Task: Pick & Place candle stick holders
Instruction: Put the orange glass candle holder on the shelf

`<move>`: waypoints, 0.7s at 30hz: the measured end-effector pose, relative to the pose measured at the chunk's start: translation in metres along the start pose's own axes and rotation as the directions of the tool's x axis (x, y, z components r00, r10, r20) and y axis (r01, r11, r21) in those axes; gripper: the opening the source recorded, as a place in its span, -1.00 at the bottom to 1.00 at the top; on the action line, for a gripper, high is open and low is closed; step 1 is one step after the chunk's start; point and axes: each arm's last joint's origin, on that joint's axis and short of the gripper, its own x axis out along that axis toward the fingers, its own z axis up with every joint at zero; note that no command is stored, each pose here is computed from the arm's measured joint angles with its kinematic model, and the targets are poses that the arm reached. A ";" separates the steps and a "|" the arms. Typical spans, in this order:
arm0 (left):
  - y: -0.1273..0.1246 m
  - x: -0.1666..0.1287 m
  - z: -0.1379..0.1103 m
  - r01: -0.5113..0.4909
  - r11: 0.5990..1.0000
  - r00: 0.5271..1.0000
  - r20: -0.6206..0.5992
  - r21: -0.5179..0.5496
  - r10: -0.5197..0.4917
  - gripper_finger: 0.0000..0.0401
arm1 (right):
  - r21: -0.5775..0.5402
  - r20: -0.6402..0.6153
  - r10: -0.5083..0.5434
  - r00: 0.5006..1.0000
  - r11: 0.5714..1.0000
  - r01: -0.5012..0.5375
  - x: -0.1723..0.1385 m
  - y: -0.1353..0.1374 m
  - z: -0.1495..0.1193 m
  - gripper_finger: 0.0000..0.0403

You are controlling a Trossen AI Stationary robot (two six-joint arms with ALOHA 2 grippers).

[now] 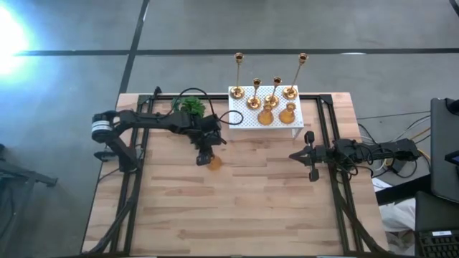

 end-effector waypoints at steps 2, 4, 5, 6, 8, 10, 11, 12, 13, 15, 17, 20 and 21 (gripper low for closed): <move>0.001 0.000 0.001 -0.014 1.000 1.000 0.007 0.003 0.014 -0.65 | 0.000 0.000 0.000 1.000 1.000 0.000 0.000 0.000 0.000 -0.96; 0.001 0.001 0.001 -0.021 1.000 1.000 0.008 0.007 0.021 -0.57 | 0.000 0.000 0.000 1.000 1.000 0.000 0.000 0.000 0.000 -0.96; 0.002 0.001 0.001 -0.026 1.000 1.000 0.011 0.010 0.026 -0.55 | 0.000 0.000 0.000 1.000 1.000 0.000 0.000 0.000 0.000 -0.96; 0.002 0.001 0.002 -0.034 0.999 0.999 0.014 0.017 0.034 -0.54 | 0.000 0.000 0.000 1.000 1.000 0.000 0.000 0.000 0.000 -0.96; 0.003 0.001 0.002 -0.037 0.999 0.999 0.017 0.026 0.037 -0.53 | 0.000 0.000 0.000 1.000 1.000 0.000 0.000 0.000 0.000 -0.96; 0.003 0.000 0.002 -0.041 0.999 0.999 0.021 0.027 0.040 -0.53 | 0.000 0.000 0.000 1.000 1.000 0.000 0.000 0.000 0.000 -0.96; 0.003 0.000 0.003 -0.048 0.999 0.999 0.022 0.023 0.048 -0.52 | 0.000 0.000 0.000 1.000 1.000 0.000 0.000 0.000 0.000 -0.96; 0.003 -0.001 0.004 -0.064 0.998 0.998 0.025 0.011 0.063 -0.52 | 0.000 0.000 0.000 1.000 1.000 0.000 0.000 0.000 0.000 -0.96; 0.003 -0.002 0.005 -0.071 0.997 0.997 0.030 0.004 0.071 -0.52 | 0.000 0.000 0.000 1.000 1.000 0.000 0.000 0.000 0.000 -0.96; 0.002 -0.007 0.008 -0.073 0.997 0.996 0.049 0.005 0.073 -0.52 | 0.000 0.000 0.000 1.000 1.000 0.000 0.000 0.000 0.000 -0.96; 0.001 -0.013 0.012 -0.076 0.997 0.995 0.072 0.009 0.075 -0.51 | 0.000 0.000 0.000 1.000 1.000 0.000 0.000 0.000 0.000 -0.96; -0.002 -0.023 0.017 -0.076 0.997 0.993 0.086 0.011 0.075 -0.51 | 0.000 0.000 0.000 1.000 1.000 0.000 0.000 0.000 0.000 -0.96; -0.003 -0.029 0.019 -0.076 0.997 0.993 0.094 0.008 0.075 -0.51 | 0.000 0.000 0.000 1.000 1.000 0.000 0.000 0.000 0.000 -0.96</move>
